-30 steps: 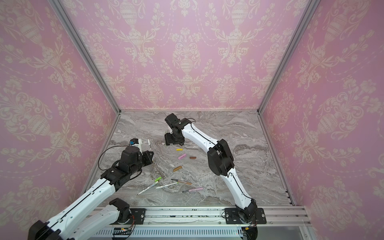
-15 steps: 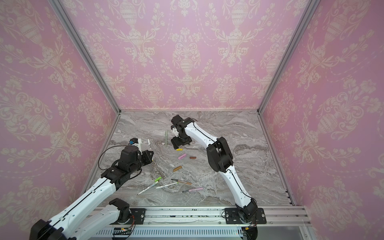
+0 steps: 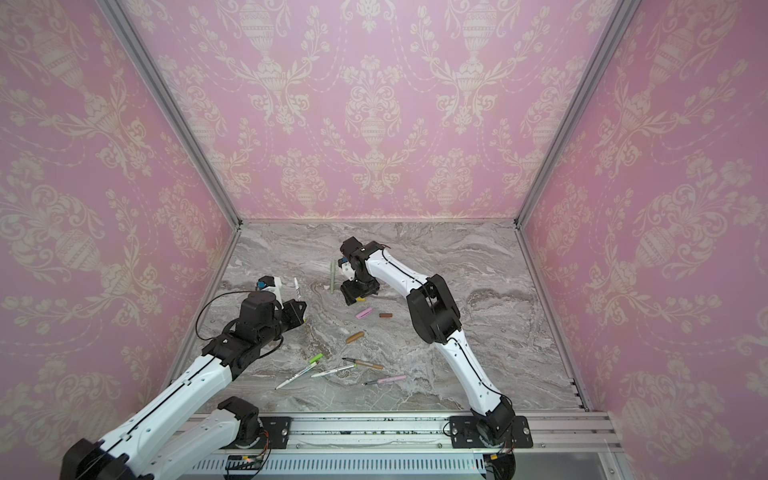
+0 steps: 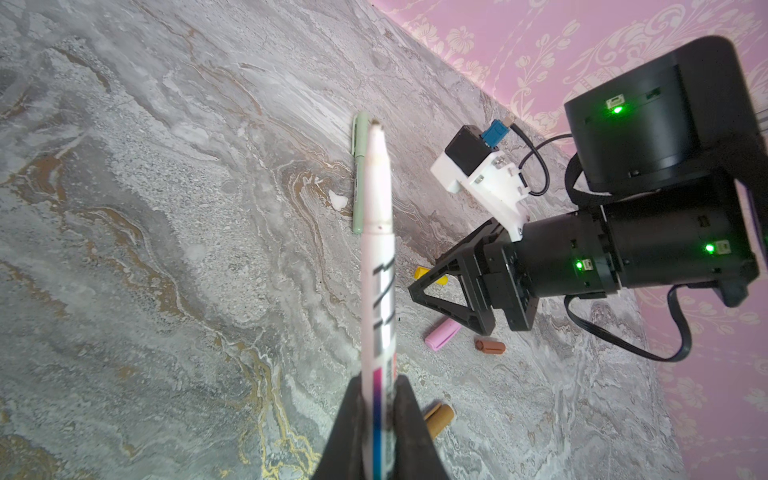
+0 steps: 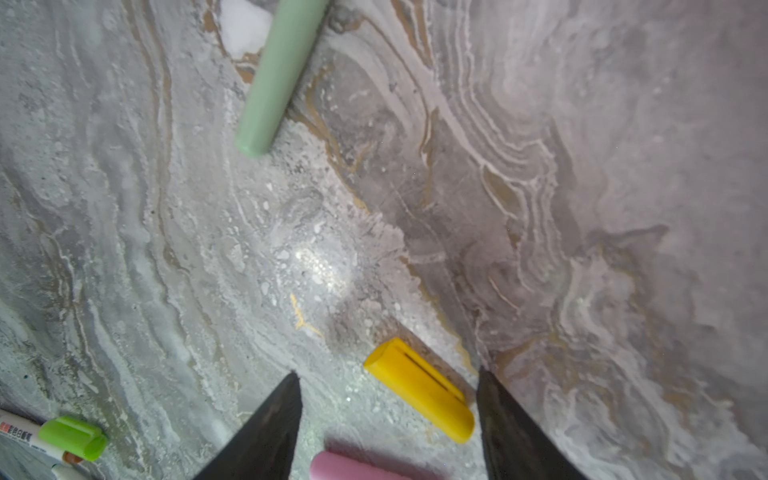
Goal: Insert the pens into the pen caps
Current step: 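Lower the right gripper onto the yellow cap and grasp it, then lift the yellow cap and carry it above the white pen tip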
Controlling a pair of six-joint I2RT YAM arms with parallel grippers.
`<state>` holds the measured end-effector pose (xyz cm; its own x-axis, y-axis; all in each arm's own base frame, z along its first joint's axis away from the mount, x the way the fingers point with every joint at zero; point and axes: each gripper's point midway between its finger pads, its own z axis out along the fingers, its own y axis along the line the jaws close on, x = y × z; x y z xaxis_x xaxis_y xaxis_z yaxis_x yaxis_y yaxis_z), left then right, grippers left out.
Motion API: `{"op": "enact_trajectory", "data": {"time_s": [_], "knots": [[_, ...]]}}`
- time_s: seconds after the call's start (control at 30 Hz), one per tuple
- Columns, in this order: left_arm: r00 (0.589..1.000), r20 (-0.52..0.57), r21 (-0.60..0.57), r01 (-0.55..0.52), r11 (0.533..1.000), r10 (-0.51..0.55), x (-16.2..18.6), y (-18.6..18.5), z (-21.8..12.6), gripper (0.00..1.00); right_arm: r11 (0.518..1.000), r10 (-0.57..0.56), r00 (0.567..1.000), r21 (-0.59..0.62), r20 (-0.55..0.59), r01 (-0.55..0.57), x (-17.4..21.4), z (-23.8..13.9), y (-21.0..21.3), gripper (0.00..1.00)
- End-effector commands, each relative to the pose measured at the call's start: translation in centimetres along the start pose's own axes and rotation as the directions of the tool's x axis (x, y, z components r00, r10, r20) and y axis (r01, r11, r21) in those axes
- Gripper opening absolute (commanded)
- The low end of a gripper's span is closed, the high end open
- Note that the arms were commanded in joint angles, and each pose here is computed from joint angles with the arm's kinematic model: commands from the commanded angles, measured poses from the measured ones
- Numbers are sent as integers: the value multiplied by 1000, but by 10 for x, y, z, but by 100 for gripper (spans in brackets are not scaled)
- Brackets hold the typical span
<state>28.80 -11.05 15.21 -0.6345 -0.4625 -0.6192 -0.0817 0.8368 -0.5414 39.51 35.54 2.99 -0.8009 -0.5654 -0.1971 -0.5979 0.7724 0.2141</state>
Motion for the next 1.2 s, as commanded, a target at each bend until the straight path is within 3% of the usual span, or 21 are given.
{"op": "enact_trajectory", "data": {"time_s": [0.0,0.43,0.7,0.83,0.93,1.17], "knots": [[1000,-16,4,25,1000,-25,6,4,3,0,1000,-21,994,-5,-109,21,32,23,11,63],[999,-20,15,46,999,-46,8,4,1,0,990,-29,984,132,-177,52,57,42,10,38],[999,-18,15,48,999,-48,6,3,2,0,979,18,986,202,-167,16,52,49,0,15],[999,-23,18,45,999,-45,6,2,4,0,983,31,989,183,-147,-4,47,46,4,4],[999,-33,30,42,999,-41,6,-1,6,0,989,55,993,140,-104,-40,37,36,14,3],[998,-68,91,20,996,-14,7,-15,9,0,984,177,979,-56,103,-172,-11,-31,44,0]]}}
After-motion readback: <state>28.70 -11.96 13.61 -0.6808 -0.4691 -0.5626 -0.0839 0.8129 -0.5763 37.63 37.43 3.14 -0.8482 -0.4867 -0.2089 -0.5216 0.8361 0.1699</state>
